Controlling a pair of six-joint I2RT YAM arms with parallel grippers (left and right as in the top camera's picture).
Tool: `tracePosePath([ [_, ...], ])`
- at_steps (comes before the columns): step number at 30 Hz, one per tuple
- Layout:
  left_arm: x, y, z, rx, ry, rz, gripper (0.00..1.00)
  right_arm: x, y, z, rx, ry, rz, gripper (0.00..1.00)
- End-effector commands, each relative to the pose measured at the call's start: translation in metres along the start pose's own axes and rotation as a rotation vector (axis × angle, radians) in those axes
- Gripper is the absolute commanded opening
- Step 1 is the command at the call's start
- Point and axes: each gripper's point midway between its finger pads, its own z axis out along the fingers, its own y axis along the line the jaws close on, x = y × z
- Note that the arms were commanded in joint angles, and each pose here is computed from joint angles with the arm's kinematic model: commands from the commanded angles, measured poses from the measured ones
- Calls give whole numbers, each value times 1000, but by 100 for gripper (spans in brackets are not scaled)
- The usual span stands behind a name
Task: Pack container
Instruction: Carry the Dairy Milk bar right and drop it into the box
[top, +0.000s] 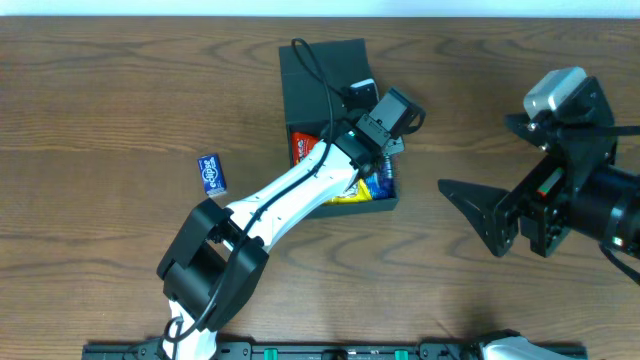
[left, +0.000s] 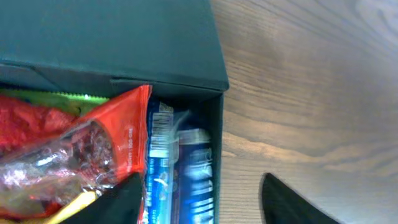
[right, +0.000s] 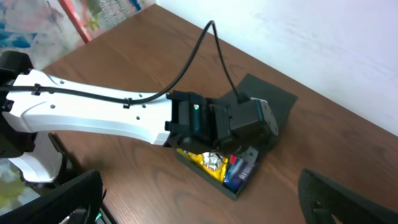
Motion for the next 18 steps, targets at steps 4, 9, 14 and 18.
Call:
tracePosePath([
  [4,4,-8,-2,44,36,122,67,0,-2,-2,10,-3,20,99],
  [9,-24,-7,-30,51,-34,220,72,0,-2,-2,11,-2,20,99],
  [14,-68,21,-72,14,-104,255,72,0,-2,-2,11,-3,20,99],
  [18,-100,59,-106,-41,-135,236,72,0,-2,-2,11,-2,19,99],
])
